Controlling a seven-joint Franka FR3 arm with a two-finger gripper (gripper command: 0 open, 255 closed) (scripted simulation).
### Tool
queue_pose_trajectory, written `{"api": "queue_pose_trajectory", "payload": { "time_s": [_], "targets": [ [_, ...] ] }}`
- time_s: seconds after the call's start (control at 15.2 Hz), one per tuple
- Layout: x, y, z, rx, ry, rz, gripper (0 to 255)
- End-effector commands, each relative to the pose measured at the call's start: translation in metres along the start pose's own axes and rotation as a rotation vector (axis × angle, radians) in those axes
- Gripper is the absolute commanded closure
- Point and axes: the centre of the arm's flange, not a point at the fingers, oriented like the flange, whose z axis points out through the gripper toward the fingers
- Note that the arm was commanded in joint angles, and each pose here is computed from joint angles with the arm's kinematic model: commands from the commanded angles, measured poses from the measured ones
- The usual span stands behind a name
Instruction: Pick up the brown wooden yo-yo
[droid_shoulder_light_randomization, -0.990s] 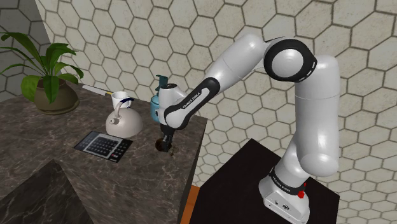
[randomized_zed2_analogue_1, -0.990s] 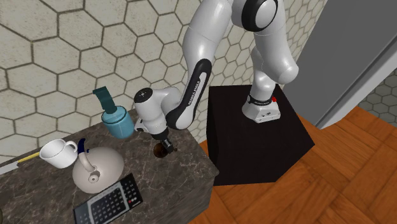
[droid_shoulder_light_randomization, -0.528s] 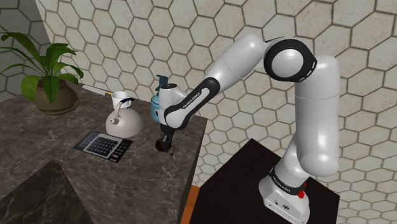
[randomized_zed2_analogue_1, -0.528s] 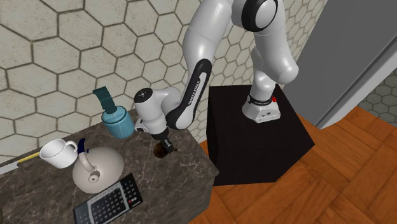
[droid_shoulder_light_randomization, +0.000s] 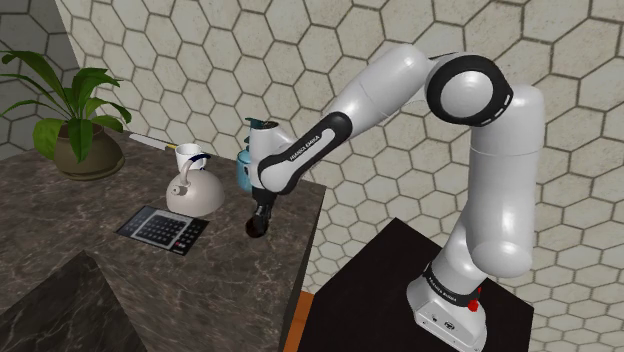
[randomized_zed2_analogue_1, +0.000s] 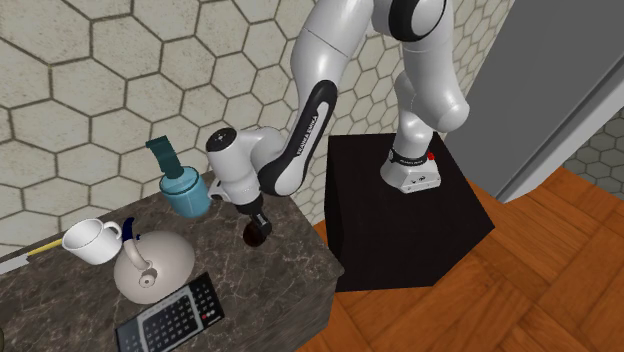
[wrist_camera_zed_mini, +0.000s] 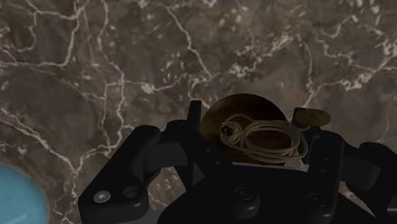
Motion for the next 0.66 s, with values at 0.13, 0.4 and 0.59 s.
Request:
{"api": "queue_pose_trajectory", "payload": {
  "time_s": [0.13, 0.4, 0.59],
  "targets": [
    [-0.001, -0.001, -0.022, 0.0, 0.0, 0.0, 255],
    [-0.003, -0.003, -0.043, 0.0, 0.0, 0.0, 255],
    [-0.003, -0.003, -0.049, 0.0, 0.0, 0.0, 255]
  ]
}}
